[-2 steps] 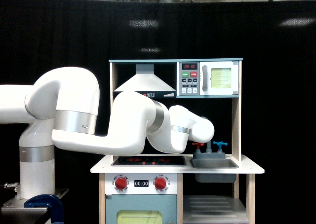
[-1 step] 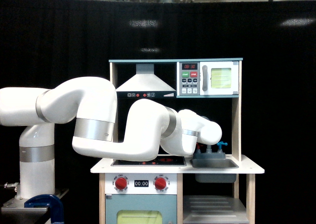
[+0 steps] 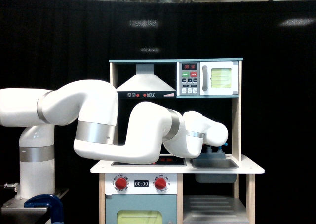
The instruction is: Turn on the faucet
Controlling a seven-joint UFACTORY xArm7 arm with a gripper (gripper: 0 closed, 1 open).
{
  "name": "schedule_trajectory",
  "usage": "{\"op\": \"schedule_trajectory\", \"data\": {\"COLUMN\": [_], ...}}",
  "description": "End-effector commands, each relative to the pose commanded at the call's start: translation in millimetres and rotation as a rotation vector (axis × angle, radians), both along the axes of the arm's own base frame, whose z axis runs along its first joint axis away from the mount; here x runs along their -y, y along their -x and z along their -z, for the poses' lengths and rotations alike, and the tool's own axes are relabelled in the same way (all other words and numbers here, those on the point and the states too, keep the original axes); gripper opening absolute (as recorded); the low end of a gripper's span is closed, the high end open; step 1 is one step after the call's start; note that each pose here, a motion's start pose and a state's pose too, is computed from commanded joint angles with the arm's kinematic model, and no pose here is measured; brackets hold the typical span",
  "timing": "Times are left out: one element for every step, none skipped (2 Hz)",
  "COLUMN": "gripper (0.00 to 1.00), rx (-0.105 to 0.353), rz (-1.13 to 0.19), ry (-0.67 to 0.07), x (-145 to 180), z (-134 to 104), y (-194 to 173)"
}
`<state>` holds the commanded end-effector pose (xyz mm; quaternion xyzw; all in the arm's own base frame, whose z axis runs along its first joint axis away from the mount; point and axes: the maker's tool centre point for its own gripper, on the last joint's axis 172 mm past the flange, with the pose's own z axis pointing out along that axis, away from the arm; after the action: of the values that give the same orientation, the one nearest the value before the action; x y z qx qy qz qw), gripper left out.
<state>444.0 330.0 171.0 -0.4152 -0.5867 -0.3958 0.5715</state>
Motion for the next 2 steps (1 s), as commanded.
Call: {"op": "schedule_trajectory", "data": {"gripper": [1.00, 1.00], "rx": [0.000, 0.000], "rz": [0.000, 0.000], "ry": [0.000, 0.000], "x": [38, 63], "z": [7, 9], "y": [-29, -64]}}
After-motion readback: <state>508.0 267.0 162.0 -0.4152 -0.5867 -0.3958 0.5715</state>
